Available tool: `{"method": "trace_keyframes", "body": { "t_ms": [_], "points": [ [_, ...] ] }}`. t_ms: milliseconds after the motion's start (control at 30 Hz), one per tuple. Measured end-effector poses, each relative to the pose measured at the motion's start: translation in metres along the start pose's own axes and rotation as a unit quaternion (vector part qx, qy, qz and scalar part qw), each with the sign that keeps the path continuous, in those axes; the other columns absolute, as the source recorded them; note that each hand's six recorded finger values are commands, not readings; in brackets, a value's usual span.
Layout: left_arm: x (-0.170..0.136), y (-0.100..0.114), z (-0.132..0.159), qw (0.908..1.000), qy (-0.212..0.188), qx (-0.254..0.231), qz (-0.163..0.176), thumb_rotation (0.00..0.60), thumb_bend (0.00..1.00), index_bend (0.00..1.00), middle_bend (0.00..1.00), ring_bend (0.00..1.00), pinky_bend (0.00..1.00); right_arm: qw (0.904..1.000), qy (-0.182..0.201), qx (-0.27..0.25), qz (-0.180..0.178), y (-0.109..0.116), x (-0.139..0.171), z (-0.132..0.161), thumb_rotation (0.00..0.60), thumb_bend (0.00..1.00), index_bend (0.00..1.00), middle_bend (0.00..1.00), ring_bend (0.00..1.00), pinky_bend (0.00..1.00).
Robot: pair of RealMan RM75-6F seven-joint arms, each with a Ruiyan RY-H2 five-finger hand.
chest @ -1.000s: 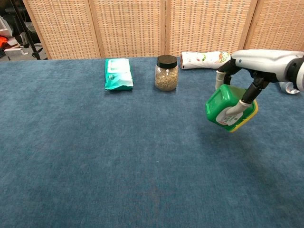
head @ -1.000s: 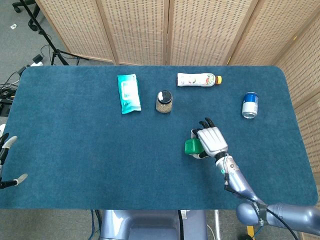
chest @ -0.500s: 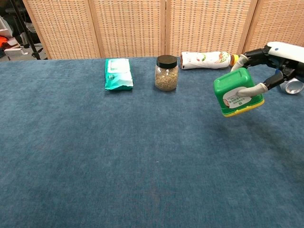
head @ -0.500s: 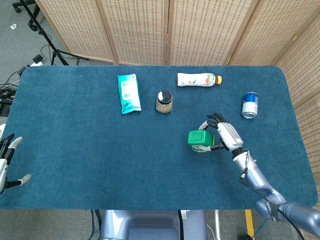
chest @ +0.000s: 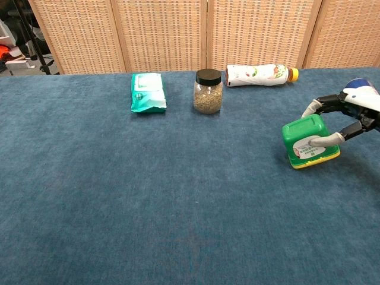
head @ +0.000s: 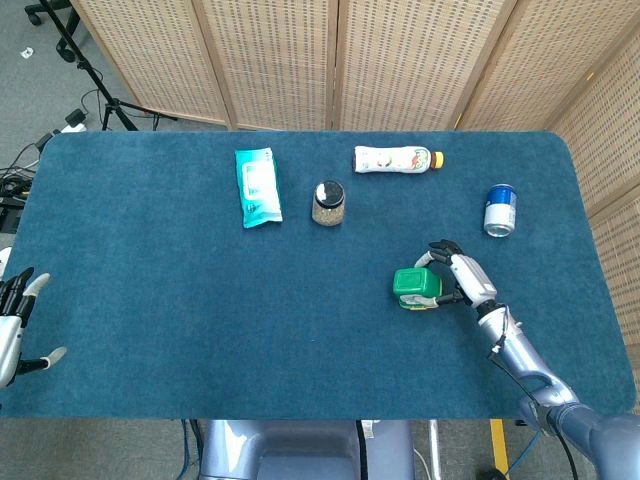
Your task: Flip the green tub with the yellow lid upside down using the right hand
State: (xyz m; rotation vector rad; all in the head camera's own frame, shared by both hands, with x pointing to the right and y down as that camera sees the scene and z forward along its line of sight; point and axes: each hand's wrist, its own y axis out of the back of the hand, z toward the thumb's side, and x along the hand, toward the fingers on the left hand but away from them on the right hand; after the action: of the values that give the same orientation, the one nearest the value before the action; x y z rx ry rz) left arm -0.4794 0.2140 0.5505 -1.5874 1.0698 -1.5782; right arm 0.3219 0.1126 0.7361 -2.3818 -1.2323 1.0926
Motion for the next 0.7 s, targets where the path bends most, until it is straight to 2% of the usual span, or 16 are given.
{"method": "trace_keyframes", "body": {
  "t_ms": [67, 100, 167, 200, 233, 267, 400, 700],
  "points": [
    [0.0, 0.0, 0.0, 1.0, 0.001, 0.0, 0.0, 0.6, 0.0, 0.0, 0.0, 0.0, 0.0, 1.0, -0.003, -0.003, 0.003, -0.003, 0.001, -0.005, 0.6, 0.62, 0.55, 0.44, 0.13, 0.05],
    [0.0, 0.0, 0.0, 1.0, 0.001, 0.0, 0.0, 0.6, 0.0, 0.0, 0.0, 0.0, 0.0, 1.0, -0.004, -0.004, 0.004, -0.003, 0.001, -0.006, 0.6, 0.62, 0.51, 0.38, 0.09, 0.05],
    [0.0, 0.0, 0.0, 1.0, 0.001, 0.0, -0.001, 0.6, 0.0, 0.0, 0.0, 0.0, 0.0, 0.9999, -0.004, -0.006, 0.007, -0.004, 0.003, -0.009, 0.6, 0.6, 0.31, 0.18, 0.03, 0.05],
    [0.0, 0.0, 0.0, 1.0, 0.0, 0.0, 0.0, 0.6, 0.0, 0.0, 0.0, 0.0, 0.0, 0.9999, -0.004, -0.006, 0.01, -0.004, 0.004, -0.01, 0.6, 0.59, 0.16, 0.07, 0.0, 0.03],
    [0.0, 0.0, 0.0, 1.0, 0.0, 0.0, 0.0, 0.6, 0.0, 0.0, 0.0, 0.0, 0.0, 0.9999, -0.002, -0.008, 0.015, -0.005, 0.005, -0.01, 0.6, 0.58, 0.07, 0.01, 0.0, 0.02],
    [0.0, 0.0, 0.0, 1.0, 0.0, 0.0, 0.0, 0.6, 0.0, 0.0, 0.0, 0.0, 0.0, 0.9998, 0.0, -0.01, 0.018, -0.006, 0.006, -0.01, 0.6, 0.57, 0.02, 0.0, 0.0, 0.01],
    [0.0, 0.001, 0.0, 1.0, 0.0, -0.001, 0.002, 0.6, 0.0, 0.0, 0.0, 0.0, 0.0, 0.9992, 0.02, -0.029, 0.02, -0.002, 0.012, -0.006, 0.6, 0.57, 0.0, 0.0, 0.0, 0.0],
    [-0.003, 0.003, 0.0, 1.0, -0.002, -0.005, 0.005, 0.6, 0.0, 0.0, 0.0, 0.0, 0.0, 0.9964, 0.074, -0.035, -0.021, 0.03, 0.037, 0.002, 0.6, 0.55, 0.0, 0.0, 0.0, 0.0]
  ]
}}
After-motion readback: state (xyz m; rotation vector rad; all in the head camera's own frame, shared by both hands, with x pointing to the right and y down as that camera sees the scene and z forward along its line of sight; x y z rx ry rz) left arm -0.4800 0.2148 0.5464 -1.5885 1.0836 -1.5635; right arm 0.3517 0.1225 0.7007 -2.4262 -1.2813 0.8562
